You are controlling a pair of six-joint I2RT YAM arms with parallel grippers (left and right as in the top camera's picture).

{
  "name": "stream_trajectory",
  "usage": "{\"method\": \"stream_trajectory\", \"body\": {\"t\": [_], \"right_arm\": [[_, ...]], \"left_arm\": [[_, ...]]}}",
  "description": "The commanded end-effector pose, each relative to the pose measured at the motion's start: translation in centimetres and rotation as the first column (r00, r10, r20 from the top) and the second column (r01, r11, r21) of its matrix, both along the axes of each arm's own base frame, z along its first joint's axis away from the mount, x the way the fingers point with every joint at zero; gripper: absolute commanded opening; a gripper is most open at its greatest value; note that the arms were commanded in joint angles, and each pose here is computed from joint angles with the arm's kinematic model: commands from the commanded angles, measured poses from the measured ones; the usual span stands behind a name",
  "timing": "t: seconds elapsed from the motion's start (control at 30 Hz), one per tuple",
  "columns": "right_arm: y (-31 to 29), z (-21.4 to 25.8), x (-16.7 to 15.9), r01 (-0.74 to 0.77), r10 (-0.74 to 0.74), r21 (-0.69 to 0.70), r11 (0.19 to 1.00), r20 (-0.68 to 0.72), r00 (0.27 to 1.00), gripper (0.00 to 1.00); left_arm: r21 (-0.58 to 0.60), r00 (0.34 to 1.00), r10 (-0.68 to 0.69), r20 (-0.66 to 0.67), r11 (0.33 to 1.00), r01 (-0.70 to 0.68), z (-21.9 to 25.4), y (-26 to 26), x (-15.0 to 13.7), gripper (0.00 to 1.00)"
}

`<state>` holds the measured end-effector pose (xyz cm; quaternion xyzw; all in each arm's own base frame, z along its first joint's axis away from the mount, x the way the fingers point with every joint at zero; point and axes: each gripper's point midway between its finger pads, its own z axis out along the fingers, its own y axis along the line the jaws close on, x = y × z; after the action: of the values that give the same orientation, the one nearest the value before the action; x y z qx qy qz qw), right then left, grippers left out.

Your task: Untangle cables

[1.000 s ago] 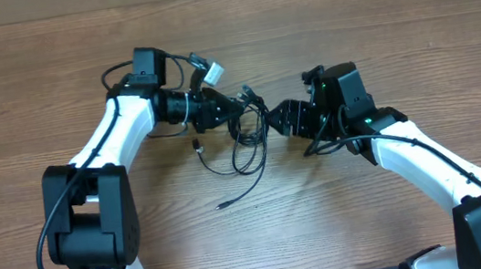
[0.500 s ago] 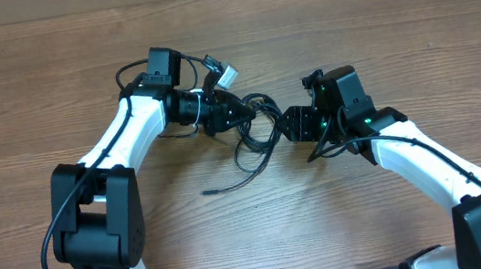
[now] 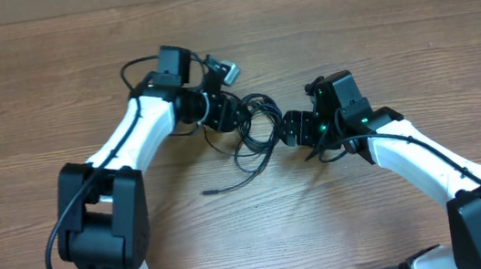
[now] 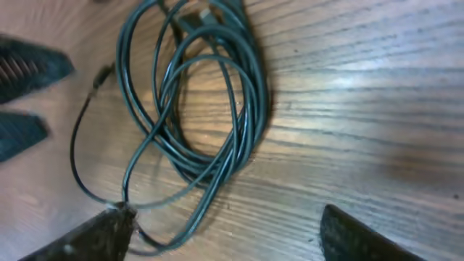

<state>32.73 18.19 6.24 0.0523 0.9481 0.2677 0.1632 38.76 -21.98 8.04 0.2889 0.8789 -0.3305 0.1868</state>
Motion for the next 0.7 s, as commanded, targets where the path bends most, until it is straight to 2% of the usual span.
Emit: {"method": "stream_trajectory", "body": {"t": [0.0, 0.1, 0.23, 0.43, 0.67], "right_arm": [[0.1, 0.0, 0.1, 0.016, -0.016, -0.001, 1.0, -0.009, 1.0, 1.0], [0.1, -0.1, 0.1, 0.018, -0.018, -0.003, 1.0, -0.01, 1.0, 1.0], [0.3, 0.1, 0.1, 0.022, -0.022, 0.016, 1.0, -0.014, 1.0, 1.0], [0.3, 0.1, 0.1, 0.022, -0.022, 0.016, 1.0, -0.015, 1.0, 1.0], [0.3, 0.1, 0.1, 0.022, -0.022, 0.016, 1.0, -0.015, 1.0, 1.0]], "left_arm": [[0.175, 0.991, 0.122, 0.05, 0.976, -0.129, -0.9, 0.8, 1.2, 0.59], [0.264, 0.972, 0.223, 0.071, 0.936, -0.234, -1.7, 2.1, 2.0, 0.6], [0.298, 0.949, 0.307, 0.076, 0.901, -0.316, -1.9, 3.2, 2.6, 0.66], [0.298, 0.939, 0.333, 0.084, 0.891, -0.343, -1.9, 3.4, 2.9, 0.7], [0.373, 0.9, 0.42, 0.118, 0.821, -0.432, -2.4, 5.5, 3.3, 0.77]]}}
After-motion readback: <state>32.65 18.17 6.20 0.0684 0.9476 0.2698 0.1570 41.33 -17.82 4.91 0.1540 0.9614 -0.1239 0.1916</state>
